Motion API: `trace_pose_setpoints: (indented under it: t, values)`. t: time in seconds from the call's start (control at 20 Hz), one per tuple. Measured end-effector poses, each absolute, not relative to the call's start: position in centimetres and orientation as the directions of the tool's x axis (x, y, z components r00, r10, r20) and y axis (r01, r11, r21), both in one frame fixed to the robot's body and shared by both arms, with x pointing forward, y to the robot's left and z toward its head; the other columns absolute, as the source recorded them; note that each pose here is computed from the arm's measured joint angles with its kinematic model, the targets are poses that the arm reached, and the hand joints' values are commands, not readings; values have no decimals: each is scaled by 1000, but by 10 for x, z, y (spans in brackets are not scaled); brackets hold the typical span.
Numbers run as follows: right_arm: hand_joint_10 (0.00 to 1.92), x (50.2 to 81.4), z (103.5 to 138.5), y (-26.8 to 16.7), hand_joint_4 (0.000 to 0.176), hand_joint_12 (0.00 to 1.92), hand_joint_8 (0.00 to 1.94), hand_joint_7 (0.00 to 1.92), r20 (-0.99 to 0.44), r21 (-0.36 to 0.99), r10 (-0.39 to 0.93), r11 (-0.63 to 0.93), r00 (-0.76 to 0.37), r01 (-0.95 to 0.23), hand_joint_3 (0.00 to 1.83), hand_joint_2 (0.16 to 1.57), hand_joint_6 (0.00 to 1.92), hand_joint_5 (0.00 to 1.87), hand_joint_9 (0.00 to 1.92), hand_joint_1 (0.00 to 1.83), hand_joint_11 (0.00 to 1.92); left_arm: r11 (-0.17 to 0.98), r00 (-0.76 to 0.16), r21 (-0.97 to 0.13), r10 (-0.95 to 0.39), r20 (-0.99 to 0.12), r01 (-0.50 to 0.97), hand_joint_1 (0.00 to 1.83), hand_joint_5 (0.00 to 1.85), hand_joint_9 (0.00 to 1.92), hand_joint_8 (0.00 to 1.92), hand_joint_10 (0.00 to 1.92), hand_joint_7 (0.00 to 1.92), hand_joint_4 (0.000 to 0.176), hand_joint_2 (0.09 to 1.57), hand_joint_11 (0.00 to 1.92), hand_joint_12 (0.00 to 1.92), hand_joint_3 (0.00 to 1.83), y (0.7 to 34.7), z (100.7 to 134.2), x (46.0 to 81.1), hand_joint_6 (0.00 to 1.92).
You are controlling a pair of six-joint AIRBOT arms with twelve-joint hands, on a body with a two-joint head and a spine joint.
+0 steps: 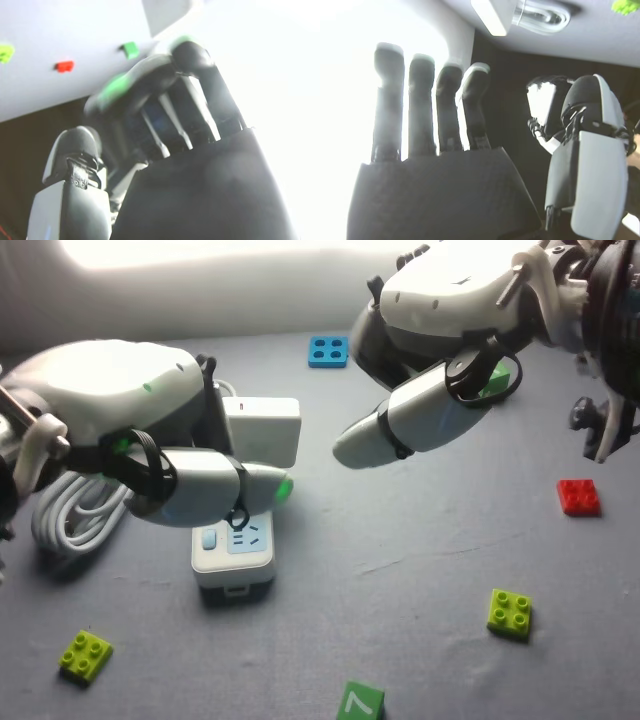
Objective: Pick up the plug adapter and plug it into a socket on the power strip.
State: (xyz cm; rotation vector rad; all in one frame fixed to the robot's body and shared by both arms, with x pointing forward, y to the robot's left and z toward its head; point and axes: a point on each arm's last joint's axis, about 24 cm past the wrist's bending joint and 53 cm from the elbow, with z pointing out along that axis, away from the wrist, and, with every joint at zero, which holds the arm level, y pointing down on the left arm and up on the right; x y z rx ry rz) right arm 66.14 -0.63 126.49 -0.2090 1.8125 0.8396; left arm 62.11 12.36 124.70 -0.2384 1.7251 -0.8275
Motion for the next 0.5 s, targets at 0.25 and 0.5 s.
trace_pose_setpoints:
  t: [0.25, 0.5]
  values:
    - [1921, 660, 1260, -6, 139, 1921, 1941, 1631, -879, 441, 237, 736, -414, -514, 21, 1431, 1921, 1534, 1669, 581, 1683, 742, -318, -606, -523, -791, 288, 1063, 1423, 1474, 1921, 1921, 1465, 176, 1423, 1405, 1921, 0, 120, 1255, 622, 1921]
    - [1921, 658, 1260, -7, 172, 1921, 1941, 1611, -879, 441, 238, 735, -414, -515, 1, 1434, 1921, 1475, 1655, 991, 1681, 768, -263, -576, -516, -815, 280, 1003, 1323, 1396, 1921, 1921, 1409, 176, 1383, 1273, 1921, 0, 121, 1262, 617, 1921]
